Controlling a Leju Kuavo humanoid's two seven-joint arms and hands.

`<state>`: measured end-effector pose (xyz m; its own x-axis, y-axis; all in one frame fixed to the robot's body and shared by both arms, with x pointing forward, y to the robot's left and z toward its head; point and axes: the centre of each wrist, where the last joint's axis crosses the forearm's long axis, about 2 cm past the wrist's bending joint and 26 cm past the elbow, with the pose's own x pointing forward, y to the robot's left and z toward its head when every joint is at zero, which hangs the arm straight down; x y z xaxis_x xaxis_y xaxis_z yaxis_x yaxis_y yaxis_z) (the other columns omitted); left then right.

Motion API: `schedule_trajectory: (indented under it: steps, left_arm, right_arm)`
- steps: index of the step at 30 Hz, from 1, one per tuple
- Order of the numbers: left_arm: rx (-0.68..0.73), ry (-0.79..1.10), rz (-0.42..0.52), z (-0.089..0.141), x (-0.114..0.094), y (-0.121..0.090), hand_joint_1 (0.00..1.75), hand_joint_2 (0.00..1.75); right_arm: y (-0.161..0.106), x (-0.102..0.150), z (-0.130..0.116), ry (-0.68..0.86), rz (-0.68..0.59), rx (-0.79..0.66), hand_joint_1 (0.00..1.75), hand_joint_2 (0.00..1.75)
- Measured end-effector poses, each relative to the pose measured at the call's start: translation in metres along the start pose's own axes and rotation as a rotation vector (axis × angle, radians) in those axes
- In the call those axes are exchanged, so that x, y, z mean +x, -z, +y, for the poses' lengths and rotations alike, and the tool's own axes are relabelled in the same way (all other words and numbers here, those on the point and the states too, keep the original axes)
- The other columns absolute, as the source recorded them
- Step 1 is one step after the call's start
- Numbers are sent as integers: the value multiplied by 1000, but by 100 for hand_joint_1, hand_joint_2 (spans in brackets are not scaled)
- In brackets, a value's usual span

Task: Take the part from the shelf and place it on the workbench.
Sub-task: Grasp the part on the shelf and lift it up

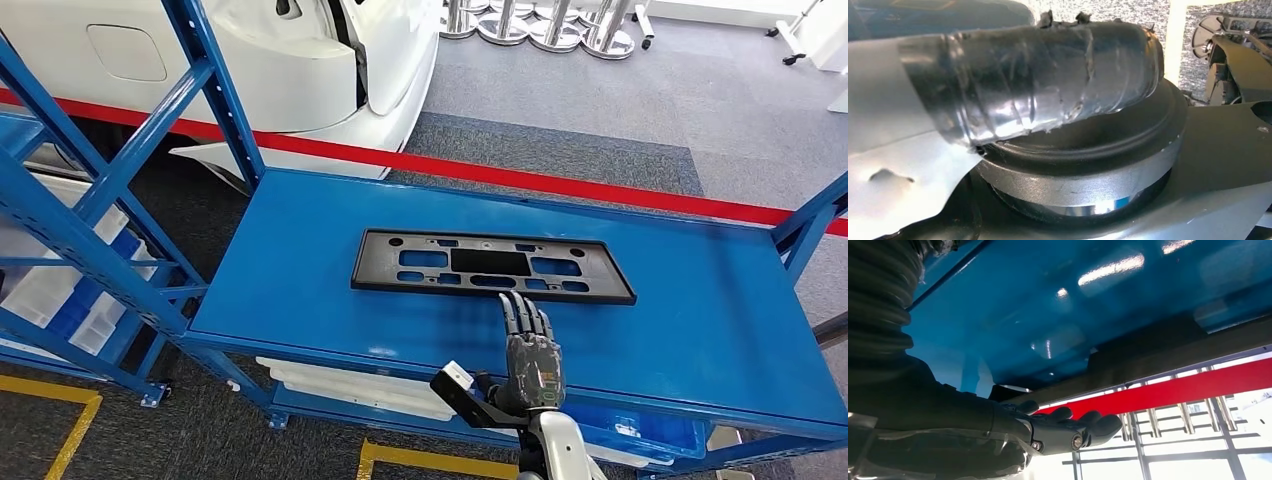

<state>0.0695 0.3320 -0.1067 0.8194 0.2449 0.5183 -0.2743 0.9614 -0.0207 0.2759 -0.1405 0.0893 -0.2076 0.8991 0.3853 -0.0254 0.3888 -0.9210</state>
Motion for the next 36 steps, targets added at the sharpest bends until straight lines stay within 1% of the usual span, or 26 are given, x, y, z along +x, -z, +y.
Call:
schedule_trajectory:
  steps: [10,15,29,36]
  left_arm:
    - [1,2,1,1,0,0,0,0]
    - [5,3,0,3,5,2,0,0]
    - [17,8,10,5,1,0,0,0]
    - [10,13,13,3,1,0,0,0]
  right_arm:
    - [4,-6,-2,-7,24,-4,0,175]
    - [3,-7,-1,-10,30,6,0,175]
    - [4,-10,0,-15,40,0,0,175]
    - [6,-19,-3,-31,69,-5,0,175]
